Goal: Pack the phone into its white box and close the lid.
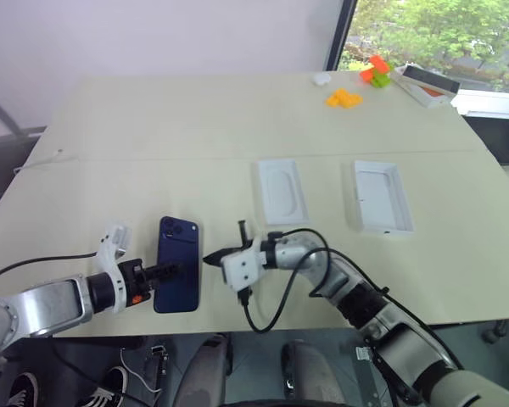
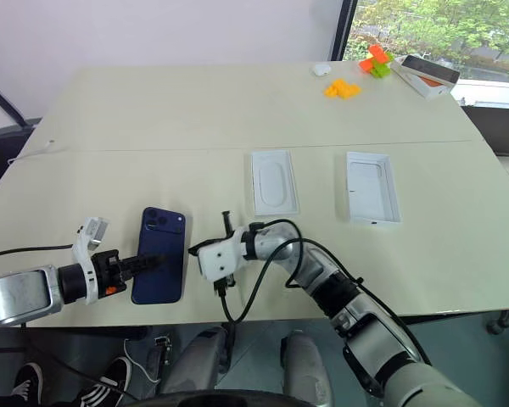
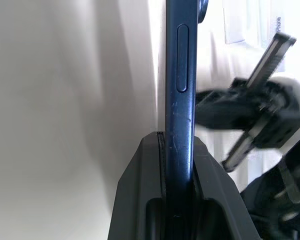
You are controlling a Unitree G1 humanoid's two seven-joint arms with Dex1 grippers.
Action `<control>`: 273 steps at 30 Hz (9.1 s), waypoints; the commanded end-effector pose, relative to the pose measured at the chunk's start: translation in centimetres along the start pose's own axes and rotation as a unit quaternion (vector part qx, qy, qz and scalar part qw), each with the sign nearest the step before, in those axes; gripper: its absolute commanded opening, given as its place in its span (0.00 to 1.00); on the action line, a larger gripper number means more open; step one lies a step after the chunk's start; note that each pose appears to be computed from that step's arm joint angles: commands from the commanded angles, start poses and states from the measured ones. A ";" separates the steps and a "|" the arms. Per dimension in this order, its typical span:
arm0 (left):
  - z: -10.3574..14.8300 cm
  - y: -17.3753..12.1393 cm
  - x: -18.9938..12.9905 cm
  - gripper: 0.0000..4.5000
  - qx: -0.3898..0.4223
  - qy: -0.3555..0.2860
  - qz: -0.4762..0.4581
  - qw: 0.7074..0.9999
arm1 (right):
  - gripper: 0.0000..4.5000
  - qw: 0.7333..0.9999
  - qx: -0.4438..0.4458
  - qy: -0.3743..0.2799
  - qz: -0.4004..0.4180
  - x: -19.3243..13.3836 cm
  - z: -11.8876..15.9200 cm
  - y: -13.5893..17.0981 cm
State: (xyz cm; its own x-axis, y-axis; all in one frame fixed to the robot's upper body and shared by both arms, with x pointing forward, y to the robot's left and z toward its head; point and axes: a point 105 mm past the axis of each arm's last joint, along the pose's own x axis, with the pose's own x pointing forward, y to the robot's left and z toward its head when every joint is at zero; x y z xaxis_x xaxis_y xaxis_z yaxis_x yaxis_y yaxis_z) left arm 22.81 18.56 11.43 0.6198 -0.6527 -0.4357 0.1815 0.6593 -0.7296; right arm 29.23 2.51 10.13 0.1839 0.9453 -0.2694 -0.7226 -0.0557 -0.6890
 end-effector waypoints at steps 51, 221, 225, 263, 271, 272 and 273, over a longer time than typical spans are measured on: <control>4.3 -6.5 2.9 0.00 -0.005 -0.116 -0.178 0.977 | 0.47 0.946 0.162 0.267 0.085 -11.9 -9.0 -5.5; 8.7 -6.6 9.3 0.00 0.131 -0.101 -0.016 0.986 | 0.34 0.954 0.281 0.006 -0.109 -11.0 -1.7 -7.8; 7.1 -6.0 11.6 0.00 0.163 -0.077 -0.010 0.984 | 0.01 0.956 0.275 0.028 -0.098 -10.1 -2.3 -6.1; 8.7 -3.1 6.3 0.99 0.298 -0.108 -0.062 0.947 | 1.00 0.929 0.291 0.128 -0.188 -12.8 -3.5 -9.1; 8.5 -0.6 6.8 0.80 0.307 -0.103 -0.017 0.946 | 0.72 0.939 0.258 0.173 -0.151 -14.2 -5.9 -6.9; 8.6 -0.4 7.0 0.71 0.308 -0.106 -0.010 0.945 | 0.62 0.940 0.250 0.182 -0.146 -14.3 -6.3 -6.6; 8.6 -0.3 7.3 0.59 0.307 -0.108 -0.002 0.946 | 0.50 0.941 0.243 0.188 -0.141 -14.3 -6.5 -6.3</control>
State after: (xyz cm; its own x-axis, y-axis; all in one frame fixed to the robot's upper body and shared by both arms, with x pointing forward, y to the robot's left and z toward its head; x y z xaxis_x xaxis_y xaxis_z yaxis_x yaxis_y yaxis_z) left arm 33.32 16.84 12.14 0.7244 -0.6241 -0.2929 0.5512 0.7795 -0.2975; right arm 35.57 -12.93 13.63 0.5730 0.7096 -0.4101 -0.8169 0.4542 -0.3555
